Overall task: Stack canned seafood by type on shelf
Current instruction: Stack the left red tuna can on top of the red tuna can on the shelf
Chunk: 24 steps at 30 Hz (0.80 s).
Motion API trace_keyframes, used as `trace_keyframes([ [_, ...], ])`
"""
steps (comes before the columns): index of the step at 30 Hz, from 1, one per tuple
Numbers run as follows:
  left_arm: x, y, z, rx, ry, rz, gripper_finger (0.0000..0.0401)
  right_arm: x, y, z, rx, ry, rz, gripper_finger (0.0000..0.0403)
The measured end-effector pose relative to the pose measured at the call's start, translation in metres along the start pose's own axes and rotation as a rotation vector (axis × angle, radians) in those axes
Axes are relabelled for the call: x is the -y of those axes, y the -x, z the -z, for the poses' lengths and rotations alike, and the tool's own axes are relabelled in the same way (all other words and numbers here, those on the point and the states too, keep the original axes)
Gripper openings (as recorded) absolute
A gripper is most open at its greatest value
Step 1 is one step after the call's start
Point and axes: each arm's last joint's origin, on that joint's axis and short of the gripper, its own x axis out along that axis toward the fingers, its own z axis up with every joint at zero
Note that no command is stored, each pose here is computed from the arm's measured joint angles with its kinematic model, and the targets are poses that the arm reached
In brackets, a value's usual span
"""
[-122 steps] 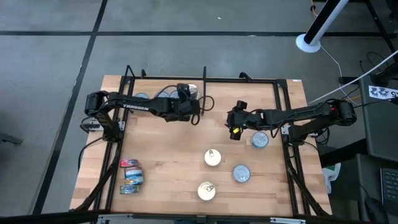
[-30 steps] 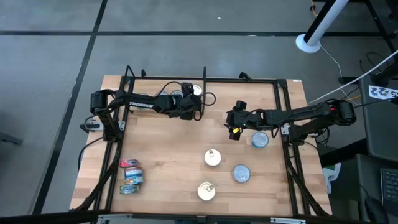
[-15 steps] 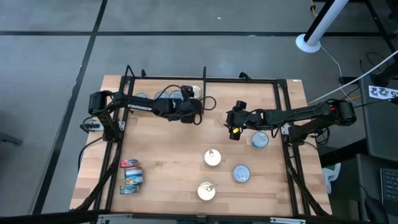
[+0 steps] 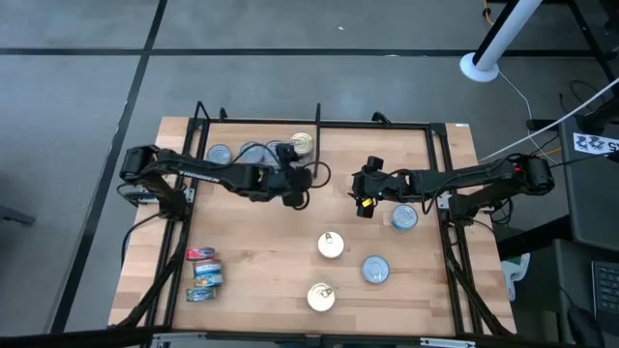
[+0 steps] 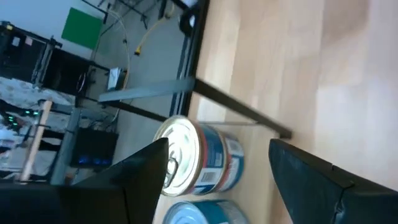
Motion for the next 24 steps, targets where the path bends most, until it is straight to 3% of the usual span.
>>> trace_keyframes([
  [11,-0.005,0.060,0.006,0.035,0.228,0.107,0.0274,-0.002,0.000,0.000,0.006,-0.001,-0.062,0.0282],
  [19,-0.005,0.097,0.027,-0.097,0.414,0.436,0.0274,-0.002,0.000,0.000,0.008,-0.001,-0.078,0.0282],
  [24,0.003,0.119,0.047,-0.324,0.450,0.651,0.0274,-0.002,0.000,0.000,0.008,-0.001,-0.078,0.0282],
])
